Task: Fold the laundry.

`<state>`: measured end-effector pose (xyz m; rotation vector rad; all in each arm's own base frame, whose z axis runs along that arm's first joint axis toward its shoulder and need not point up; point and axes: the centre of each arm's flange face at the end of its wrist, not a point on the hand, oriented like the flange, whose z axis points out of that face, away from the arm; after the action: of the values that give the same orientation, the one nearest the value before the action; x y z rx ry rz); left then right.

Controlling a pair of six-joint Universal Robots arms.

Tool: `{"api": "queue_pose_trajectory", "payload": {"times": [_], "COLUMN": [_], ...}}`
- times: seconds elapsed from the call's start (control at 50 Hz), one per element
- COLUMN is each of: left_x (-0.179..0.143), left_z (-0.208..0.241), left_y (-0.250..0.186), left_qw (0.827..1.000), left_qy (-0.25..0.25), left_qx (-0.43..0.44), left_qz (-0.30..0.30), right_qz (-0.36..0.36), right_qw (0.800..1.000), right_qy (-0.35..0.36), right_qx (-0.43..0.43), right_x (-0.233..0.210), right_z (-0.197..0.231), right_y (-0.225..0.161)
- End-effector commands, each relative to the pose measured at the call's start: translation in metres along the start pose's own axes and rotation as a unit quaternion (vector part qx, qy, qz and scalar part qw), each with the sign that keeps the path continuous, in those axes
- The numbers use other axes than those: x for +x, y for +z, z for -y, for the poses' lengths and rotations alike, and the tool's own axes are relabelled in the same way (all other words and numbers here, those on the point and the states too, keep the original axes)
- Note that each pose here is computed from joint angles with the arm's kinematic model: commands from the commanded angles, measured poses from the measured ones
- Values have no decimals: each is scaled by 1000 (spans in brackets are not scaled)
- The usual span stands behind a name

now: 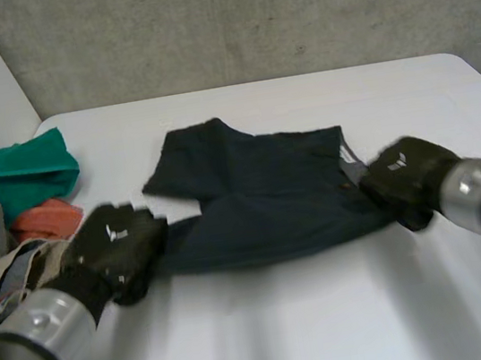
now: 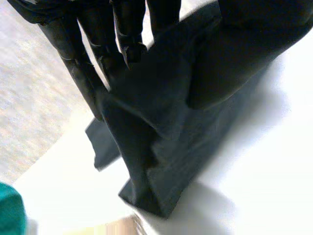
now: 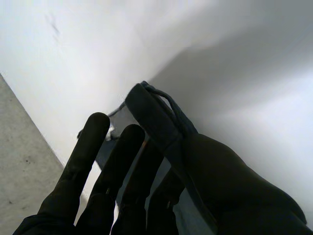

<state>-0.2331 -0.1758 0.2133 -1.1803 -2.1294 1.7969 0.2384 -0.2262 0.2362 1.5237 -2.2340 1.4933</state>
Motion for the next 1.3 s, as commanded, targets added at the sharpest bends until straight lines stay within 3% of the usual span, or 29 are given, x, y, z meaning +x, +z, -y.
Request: {"api": "queue_pose_trajectory", "payload": {"times": [0.02,0.12,0.24,0.36,0.54,0.64,0.78,0.88,1.0,1.06,1.2,1.3], "left_x": [21,25,17,3,-11,2,3,-2,10,11,-6,-14], "left_z": [-7,-5,-17,-9,40,30,11,22,32,35,47,46], "left_y": [-42,-39,8,63,151,200,247,257,250,238,196,157], "left_qw": [986,981,986,991,985,978,971,958,953,956,962,976], "left_qy": [22,30,49,95,129,138,142,137,124,117,88,38], "left_qx": [-128,-126,-118,-86,99,137,151,202,241,239,219,179], "left_qz": [-108,-143,-107,-33,61,71,115,151,135,124,135,119], "right_qz": [72,99,133,35,-108,-187,-322,-341,-343,-319,-202,-106], "right_qw": [985,987,983,994,994,980,936,925,924,932,963,975], "right_qy": [-140,-118,-87,-50,-1,-11,-41,-58,-44,-1,113,192], "right_qx": [-69,-56,-92,-86,13,67,137,158,163,170,141,47], "right_x": [-14,-19,-29,-6,24,31,42,32,37,49,67,57], "right_z": [-26,-28,-43,-37,-13,-9,-7,-6,3,11,18,-11], "right_y": [-60,-54,-23,20,86,129,183,201,197,177,110,75]}}
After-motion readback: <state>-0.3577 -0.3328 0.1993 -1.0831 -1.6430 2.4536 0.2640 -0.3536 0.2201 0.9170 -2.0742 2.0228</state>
